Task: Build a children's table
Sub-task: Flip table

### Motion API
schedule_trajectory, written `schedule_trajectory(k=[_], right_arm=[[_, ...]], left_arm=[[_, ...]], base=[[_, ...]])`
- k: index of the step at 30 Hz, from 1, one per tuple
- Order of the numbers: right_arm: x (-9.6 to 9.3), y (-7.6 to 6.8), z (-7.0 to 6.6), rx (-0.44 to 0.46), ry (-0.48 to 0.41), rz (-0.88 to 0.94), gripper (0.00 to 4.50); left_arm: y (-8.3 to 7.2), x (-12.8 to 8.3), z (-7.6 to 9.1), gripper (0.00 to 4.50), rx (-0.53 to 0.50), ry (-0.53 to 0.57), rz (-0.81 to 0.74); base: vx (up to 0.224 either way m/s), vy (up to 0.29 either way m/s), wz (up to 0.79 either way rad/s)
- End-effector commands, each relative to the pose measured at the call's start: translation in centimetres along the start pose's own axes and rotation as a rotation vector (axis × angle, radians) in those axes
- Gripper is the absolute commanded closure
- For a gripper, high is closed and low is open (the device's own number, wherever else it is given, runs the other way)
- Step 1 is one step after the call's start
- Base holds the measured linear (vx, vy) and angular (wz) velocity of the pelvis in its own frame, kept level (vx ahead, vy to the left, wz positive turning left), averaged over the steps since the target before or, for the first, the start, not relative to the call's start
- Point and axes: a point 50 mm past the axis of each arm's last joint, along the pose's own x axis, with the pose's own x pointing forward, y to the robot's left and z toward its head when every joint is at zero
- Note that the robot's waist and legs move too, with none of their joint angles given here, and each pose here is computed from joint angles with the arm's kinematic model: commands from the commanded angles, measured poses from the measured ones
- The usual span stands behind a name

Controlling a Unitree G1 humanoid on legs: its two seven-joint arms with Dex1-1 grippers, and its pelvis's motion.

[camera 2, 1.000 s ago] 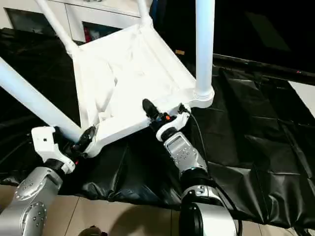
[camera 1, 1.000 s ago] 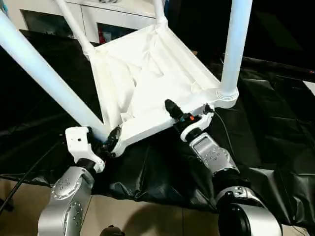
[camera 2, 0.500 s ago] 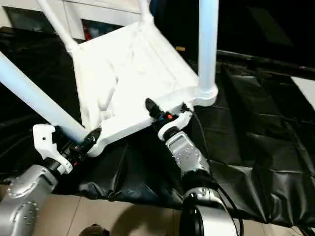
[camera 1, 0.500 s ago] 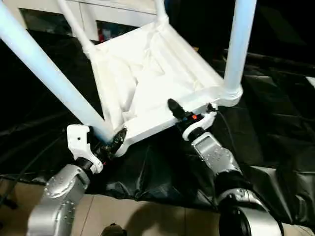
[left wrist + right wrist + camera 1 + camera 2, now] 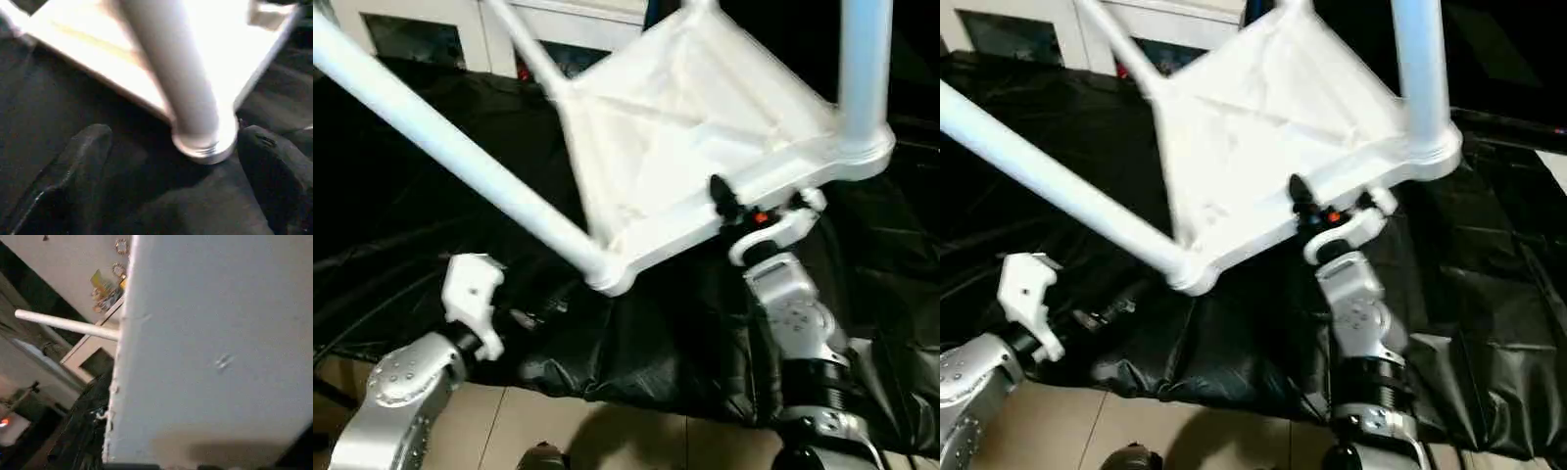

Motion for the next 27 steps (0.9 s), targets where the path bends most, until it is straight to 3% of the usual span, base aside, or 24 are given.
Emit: schedule_trajectory(k=[1,2,4,8,10,11,13,18,21,24,27], right_arm=[[-0.1,0.9,3.0,-0.158,-0.087,0.002,2.46],[-0.3,1.0,3.6,-0.234,-0.093,-0.031,2.46],[-0.4,1.4,4.1,-0.273,-0.107,-0.058,2.46],[-0.7,2.4,4.1,-0.348,-0.112,-0.085,2.46],[-0.7,2.5,4.1,-0.358,-0.111,-0.09,2.46],[-0.7,3.3,4.1,-0.447,-0.104,-0.102,2.46],[-0.7,3.7,4.1,-0.516,-0.101,-0.111,2.46],[-0.7,4.4,4.2,-0.603,-0.097,-0.143,2.46],[-0.7,4.6,4.3,-0.737,-0.104,-0.208,2.46],[-0.8,4.6,4.4,-0.756,-0.107,-0.228,2.47],[-1.0,4.3,4.8,-0.837,-0.133,-0.302,2.51]], left_arm=[[-1.0,0.2,0.7,0.0,0.085,-0.025,-0.081],[-1.7,0.4,1.1,0.0,0.159,-0.043,-0.129],[-2.4,0.7,1.3,0.0,0.196,-0.058,-0.171],[-3.5,0.6,1.2,0.0,0.201,-0.051,-0.266],[-3.5,0.6,1.1,0.0,0.203,-0.048,-0.267],[-3.1,0.9,1.3,0.0,0.251,-0.061,-0.216],[-2.7,1.1,1.7,0.0,0.273,-0.083,-0.182],[-1.5,1.7,3.1,0.0,0.316,-0.152,-0.1],[-0.1,2.5,5.9,0.0,0.397,-0.243,-0.04],[-0.2,2.6,6.4,0.0,0.396,-0.256,-0.057],[-1.0,3.1,8.6,0.0,0.475,-0.305,-0.122]], base=[[0.0,0.0,0.0],[0.0,0.0,0.0],[0.0,0.0,0.0],[0.0,0.0,0.0],[0.0,0.0,0.0],[0.0,0.0,0.0],[0.0,0.0,0.0],[0.0,0.0,0.0],[0.0,0.0,0.0],[0.0,0.0,0.0],[0.0,0.0,0.0]])
